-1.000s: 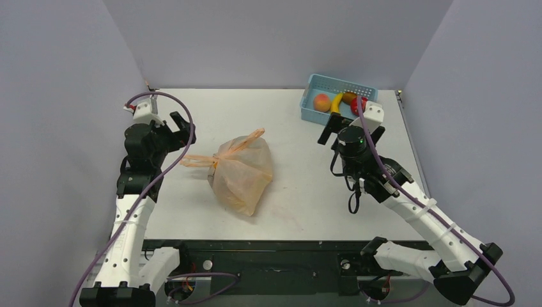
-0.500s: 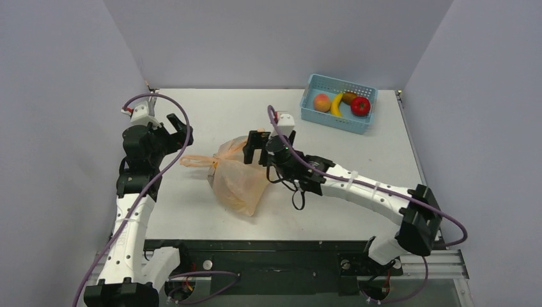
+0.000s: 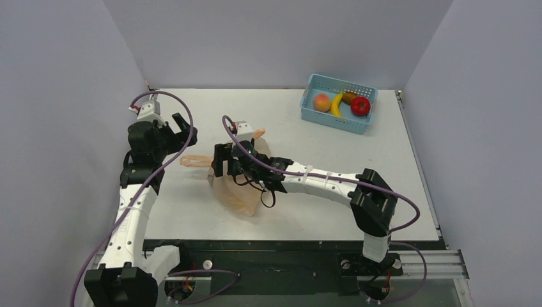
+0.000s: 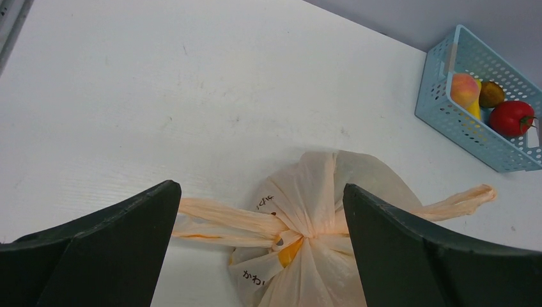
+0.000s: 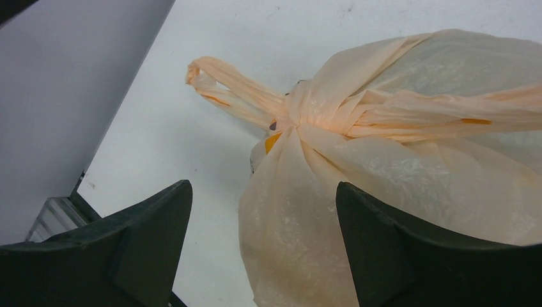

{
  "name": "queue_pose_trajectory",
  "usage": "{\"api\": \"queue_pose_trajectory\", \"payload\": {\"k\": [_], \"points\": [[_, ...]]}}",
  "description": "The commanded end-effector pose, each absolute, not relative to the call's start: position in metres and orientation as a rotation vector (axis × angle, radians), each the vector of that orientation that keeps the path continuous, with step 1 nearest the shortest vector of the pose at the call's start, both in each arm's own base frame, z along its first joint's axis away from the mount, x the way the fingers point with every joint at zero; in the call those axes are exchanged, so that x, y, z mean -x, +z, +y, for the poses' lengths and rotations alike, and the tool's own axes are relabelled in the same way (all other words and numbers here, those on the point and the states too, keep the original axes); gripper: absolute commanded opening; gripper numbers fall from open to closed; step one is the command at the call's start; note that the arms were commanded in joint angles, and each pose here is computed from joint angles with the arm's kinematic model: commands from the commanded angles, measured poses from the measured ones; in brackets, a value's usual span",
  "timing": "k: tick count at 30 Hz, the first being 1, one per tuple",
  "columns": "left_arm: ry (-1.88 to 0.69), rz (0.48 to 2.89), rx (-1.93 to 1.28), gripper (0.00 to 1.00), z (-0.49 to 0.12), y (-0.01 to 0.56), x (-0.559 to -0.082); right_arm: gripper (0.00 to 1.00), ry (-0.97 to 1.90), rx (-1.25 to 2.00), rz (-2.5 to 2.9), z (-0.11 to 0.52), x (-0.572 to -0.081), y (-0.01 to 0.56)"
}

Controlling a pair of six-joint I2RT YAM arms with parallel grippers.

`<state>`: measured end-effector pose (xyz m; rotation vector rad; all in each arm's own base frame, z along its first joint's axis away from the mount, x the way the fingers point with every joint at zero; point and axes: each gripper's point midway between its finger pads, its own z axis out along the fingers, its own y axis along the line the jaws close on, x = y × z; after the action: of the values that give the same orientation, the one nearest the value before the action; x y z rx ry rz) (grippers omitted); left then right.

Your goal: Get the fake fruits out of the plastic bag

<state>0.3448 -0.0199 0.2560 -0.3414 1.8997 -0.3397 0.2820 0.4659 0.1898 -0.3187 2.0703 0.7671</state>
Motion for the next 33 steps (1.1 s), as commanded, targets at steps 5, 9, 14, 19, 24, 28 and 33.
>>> {"api": "queue_pose_trajectory", "payload": {"k": [5, 9, 14, 19, 24, 28, 33], "points": [[-0.427, 1.926, 0.263, 1.00, -0.044, 0.259, -0.357, 0.75, 0.842, 0.242, 2.108, 0.454, -0.289, 0.175], [-0.444, 1.951, 0.255, 1.00, -0.047, 0.253, -0.359, 0.74, 0.791, 0.238, 2.132, 0.434, -0.285, 0.163], [-0.503, 1.989, 0.197, 1.00, -0.068, 0.248, -0.359, 0.74, 0.717, 0.219, 2.155, 0.402, -0.280, 0.147], [-0.559, 2.028, 0.148, 1.00, -0.089, 0.241, -0.360, 0.74, 0.627, 0.214, 2.195, 0.372, -0.276, 0.129], [-0.566, 2.147, 0.045, 1.00, -0.128, 0.229, -0.363, 0.75, 0.519, 0.222, 2.215, 0.338, -0.272, 0.120], [-0.589, 2.244, -0.031, 1.00, -0.151, 0.226, -0.371, 0.75, 0.460, 0.218, 2.230, 0.313, -0.271, 0.118], [-0.701, 2.266, -0.034, 1.00, -0.173, 0.231, -0.384, 0.75, 0.393, 0.228, 2.230, 0.292, -0.272, 0.120]]}}
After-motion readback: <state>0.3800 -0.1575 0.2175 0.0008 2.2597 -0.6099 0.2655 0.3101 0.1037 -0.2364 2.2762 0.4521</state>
